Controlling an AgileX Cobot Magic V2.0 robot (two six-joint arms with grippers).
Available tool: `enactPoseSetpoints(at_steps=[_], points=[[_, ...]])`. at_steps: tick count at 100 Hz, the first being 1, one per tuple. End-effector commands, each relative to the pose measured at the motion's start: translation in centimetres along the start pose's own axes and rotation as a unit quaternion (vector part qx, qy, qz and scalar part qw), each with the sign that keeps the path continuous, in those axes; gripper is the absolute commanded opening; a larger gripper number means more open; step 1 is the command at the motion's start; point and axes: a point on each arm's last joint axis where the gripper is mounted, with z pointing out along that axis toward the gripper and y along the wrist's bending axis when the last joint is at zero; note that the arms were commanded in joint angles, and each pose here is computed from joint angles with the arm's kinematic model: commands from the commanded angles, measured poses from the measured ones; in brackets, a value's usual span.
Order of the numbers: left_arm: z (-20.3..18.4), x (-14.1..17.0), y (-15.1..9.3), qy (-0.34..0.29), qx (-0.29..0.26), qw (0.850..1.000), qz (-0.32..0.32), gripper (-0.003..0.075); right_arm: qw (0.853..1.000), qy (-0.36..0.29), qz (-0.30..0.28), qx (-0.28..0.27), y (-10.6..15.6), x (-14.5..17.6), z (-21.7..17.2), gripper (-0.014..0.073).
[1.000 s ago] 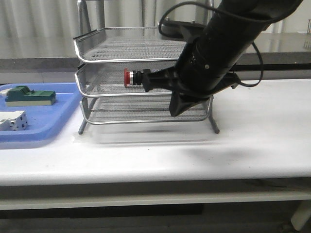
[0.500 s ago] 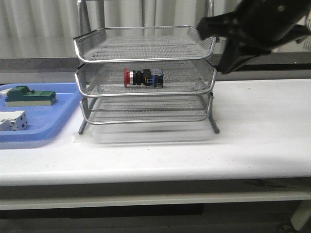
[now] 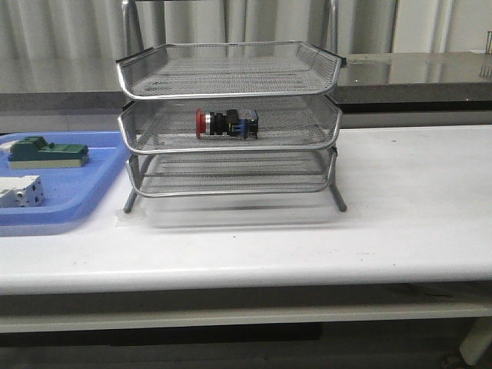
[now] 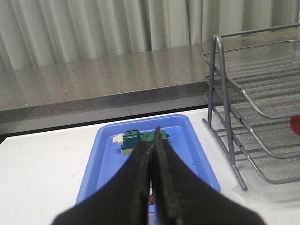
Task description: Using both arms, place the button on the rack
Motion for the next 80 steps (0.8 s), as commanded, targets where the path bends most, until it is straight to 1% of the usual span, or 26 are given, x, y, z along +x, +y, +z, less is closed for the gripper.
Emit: enactPoseSetpoints(at_steps=[1,26,40,80], points=[[0.0,-1.6,0.3,-0.051,-0.01,0.999,-0.009,0.0004,0.997,-0.082,-0.011,0.0,-0.1,-0.7,-2.7,-0.0064],[0.0,-1.6,0.3,-0.051,-0.01,0.999,-0.009,0.0004,0.99,-0.14,-0.012,-0.005,-0.2,2.3,-7.1,-0.0066],[0.0,-1.6,0.3,-0.051,-0.01,0.999,-0.009,0.0004,0.989,-0.148,-0.012,-0.006,-0.2,3.0,-8.5,-0.0066],[0.0,-1.6,0.3,-0.051,-0.01,0.999,-0.009,0.0004,0.989,-0.146,-0.012,-0.007,-0.2,3.1,-8.7,-0.0066]])
